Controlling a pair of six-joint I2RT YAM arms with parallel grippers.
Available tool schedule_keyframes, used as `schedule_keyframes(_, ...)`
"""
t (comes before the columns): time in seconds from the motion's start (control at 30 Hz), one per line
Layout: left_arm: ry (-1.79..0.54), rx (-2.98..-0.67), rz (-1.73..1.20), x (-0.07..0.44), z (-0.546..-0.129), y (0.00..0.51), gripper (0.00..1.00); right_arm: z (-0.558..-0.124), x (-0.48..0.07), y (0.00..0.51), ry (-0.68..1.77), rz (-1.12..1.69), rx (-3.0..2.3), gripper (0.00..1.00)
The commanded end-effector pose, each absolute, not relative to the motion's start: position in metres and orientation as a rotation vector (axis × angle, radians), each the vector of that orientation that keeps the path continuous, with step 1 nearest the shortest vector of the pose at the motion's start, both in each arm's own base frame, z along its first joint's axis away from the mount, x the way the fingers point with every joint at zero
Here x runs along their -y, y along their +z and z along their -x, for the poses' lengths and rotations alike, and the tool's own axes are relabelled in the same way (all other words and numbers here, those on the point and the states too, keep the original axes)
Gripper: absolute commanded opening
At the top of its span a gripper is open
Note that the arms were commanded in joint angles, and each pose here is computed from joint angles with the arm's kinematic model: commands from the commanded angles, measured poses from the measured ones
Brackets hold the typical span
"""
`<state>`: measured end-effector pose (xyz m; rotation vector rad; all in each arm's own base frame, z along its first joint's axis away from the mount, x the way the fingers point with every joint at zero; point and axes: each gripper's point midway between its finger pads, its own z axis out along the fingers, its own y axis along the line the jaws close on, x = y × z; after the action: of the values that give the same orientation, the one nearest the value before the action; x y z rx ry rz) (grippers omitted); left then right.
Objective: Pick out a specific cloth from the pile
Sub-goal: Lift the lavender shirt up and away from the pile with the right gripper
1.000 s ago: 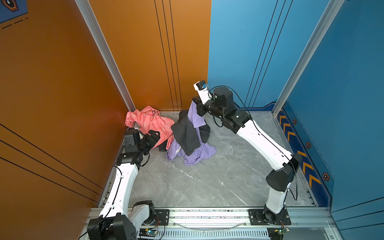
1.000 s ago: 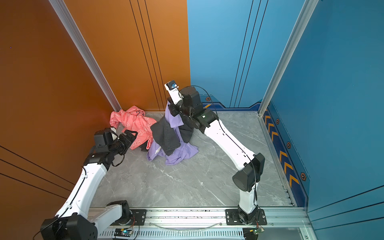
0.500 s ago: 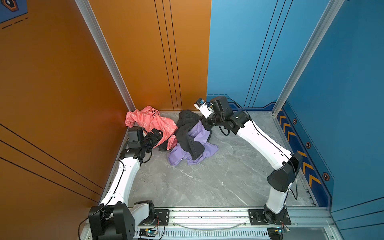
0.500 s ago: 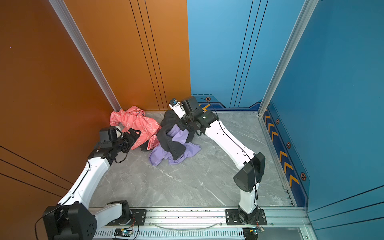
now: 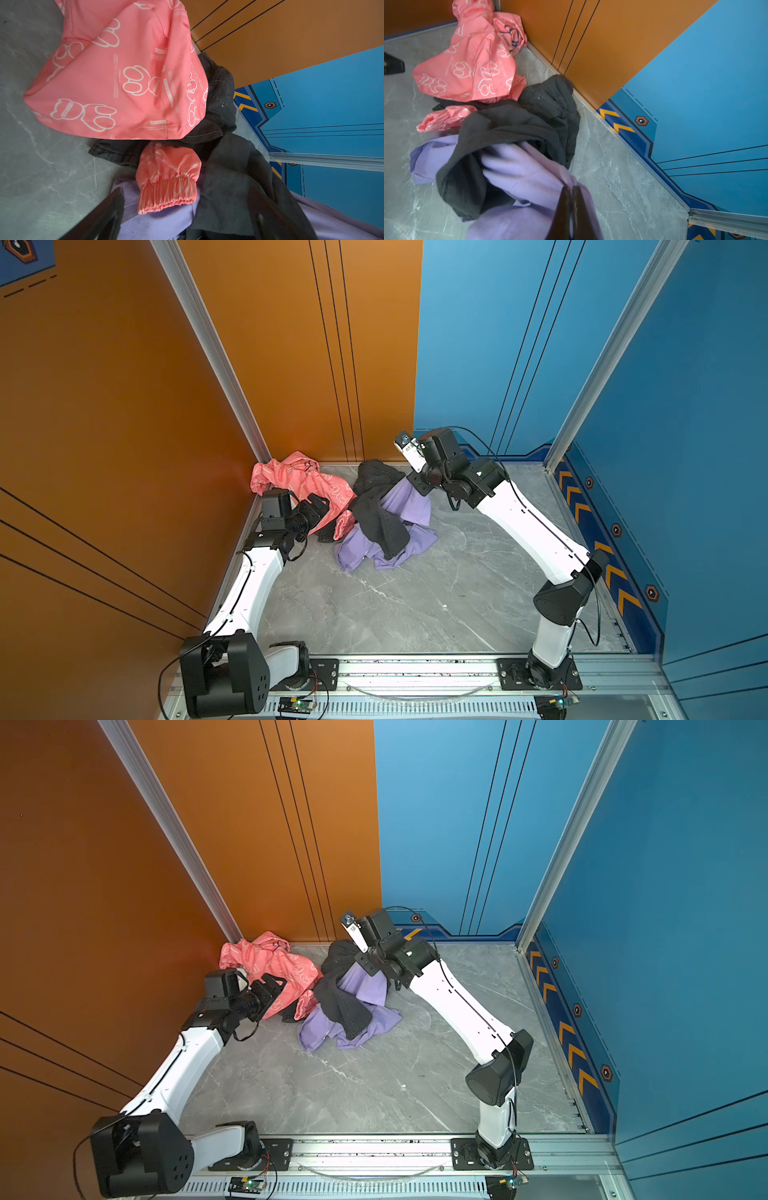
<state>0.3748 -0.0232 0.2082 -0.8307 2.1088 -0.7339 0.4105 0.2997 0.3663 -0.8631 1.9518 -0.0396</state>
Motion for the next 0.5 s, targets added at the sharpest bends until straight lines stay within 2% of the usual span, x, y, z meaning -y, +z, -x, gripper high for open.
schedule_keyframes(0.0, -0.748, -2.081, 0.778, 0.028, -0.381, 0.223, 0.93, -0.42, -0.274, 0.412, -0.096, 0.691, -1.895, 0.0)
schedule_keyframes(0.3, -0.748, -2.072, 0.772, 0.027, -0.379, 0.223, 0.93, -0.423, -0.264, 0.51, -0.027, 0.457, -1.665, 0.0)
schedule_keyframes(0.47, -0.753, -2.07, 0.767, 0.027, -0.381, 0.224, 0.93, -0.418, -0.265, 0.532, -0.136, 0.491, -1.584, 0.0)
